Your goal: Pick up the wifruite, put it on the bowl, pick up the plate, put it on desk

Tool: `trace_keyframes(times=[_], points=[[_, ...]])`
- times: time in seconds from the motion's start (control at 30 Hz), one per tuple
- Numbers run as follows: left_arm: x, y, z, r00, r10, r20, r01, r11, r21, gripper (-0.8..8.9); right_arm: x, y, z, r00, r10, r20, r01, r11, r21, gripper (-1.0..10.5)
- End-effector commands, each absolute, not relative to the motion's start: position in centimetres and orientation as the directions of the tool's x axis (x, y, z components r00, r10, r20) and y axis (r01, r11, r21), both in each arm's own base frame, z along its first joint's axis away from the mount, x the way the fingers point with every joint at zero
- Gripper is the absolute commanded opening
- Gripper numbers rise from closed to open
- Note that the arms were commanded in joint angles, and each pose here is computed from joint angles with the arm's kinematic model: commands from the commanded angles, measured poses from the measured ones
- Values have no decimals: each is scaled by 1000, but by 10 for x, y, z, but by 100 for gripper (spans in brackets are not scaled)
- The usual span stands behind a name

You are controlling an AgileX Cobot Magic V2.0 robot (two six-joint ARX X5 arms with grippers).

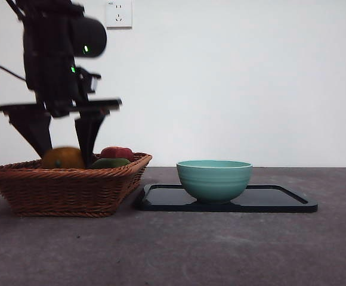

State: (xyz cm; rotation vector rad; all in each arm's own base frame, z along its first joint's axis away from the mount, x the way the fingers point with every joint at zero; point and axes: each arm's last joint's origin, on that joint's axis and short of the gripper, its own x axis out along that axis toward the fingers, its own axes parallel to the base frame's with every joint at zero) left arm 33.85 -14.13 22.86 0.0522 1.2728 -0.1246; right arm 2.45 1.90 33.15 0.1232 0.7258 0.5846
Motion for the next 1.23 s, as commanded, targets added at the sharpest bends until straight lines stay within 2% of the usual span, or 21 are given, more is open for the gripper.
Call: trace_keyframes(times=[0.03,0.2,0.53,0.73,0.93,1.07,1.23], points=[[347,-146,214,268,-55,-962,133,991,-19,268,25,19,335,611,550,-570,-470,831,298,515],[352,-149,200,254,-49,-966,135,991,-15,268,25,19,336,613,551,-566,-472,830,298,515],[353,-149,198,243,-47,-969,135,991,-14,297,25,19,336,613,551,-566,-472,830,297,515],[355,-148,203,260,-58,-964,139,990,-21,490,26,20,336,616,553,-561,-473,829,297,515],[352,-144,240,349,-100,-932,146,988,-52,510,26,20,336,617,553,-560,-474,829,297,515],[337,-138,282,440,-138,-887,184,981,-62,512,26,20,336,618,553,-559,-474,829,297,515],[302,-125,332,497,-228,-837,301,950,-80,631,26,20,337,620,554,-555,-475,828,296,515]])
